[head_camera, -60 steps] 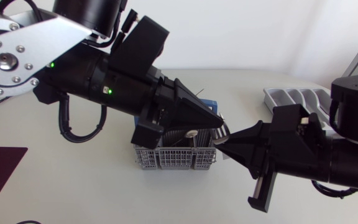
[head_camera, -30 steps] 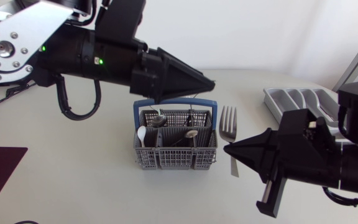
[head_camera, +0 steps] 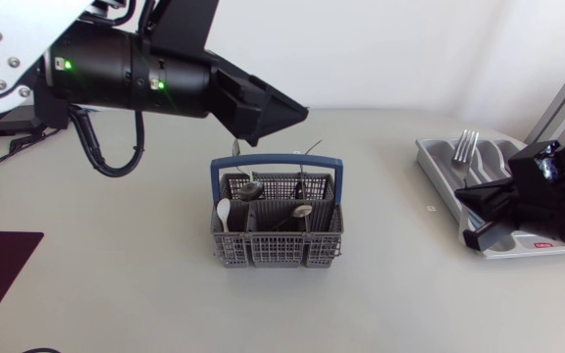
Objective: Sort the cutlery from the basket into the organizer compartments.
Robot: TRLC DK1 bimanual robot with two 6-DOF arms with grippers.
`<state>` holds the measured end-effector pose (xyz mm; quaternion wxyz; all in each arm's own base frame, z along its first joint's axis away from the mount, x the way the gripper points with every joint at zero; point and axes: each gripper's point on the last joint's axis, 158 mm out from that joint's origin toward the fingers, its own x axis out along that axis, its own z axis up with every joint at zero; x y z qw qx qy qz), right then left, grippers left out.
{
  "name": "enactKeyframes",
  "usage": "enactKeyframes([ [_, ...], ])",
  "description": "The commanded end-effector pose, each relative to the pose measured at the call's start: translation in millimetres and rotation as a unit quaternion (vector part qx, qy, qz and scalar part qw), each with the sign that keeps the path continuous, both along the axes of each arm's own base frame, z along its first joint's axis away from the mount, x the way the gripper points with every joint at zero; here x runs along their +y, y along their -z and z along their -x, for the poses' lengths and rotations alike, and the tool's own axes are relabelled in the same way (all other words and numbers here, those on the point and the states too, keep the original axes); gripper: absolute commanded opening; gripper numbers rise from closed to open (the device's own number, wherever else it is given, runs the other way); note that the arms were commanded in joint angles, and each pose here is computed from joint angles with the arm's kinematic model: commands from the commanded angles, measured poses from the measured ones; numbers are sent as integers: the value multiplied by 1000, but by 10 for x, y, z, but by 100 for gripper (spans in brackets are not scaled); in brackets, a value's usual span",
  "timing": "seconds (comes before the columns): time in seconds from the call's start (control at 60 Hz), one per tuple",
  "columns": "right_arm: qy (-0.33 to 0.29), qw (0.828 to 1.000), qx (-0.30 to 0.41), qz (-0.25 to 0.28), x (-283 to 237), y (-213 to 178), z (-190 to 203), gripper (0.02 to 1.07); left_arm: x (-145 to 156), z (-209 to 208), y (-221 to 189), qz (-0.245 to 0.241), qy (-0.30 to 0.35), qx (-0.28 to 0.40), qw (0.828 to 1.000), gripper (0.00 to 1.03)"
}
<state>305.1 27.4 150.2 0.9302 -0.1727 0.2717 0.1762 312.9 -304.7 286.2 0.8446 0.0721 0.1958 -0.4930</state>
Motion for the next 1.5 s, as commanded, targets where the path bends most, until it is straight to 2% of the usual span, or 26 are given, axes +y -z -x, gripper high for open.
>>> enactKeyframes([
  [0.0,39,999,-3,13,-373,-8,-264,8,22,32,178,-30,-2,-7,1000,92],
  [0.167,127,991,5,30,-1089,114,-708,8,49,22,351,-67,-16,-21,997,91],
  [0.383,224,972,7,69,-1886,161,-1318,8,77,2,589,-125,-34,-48,990,92],
  [0.65,309,947,29,84,-2603,500,-1923,8,71,19,778,-153,-40,-58,986,92],
  [1.017,362,924,56,109,-3074,953,-2243,8,17,86,842,-163,-33,-61,984,92],
  [1.483,373,915,125,88,-3241,1509,-2333,11,19,161,866,-169,-26,-56,984,92],
])
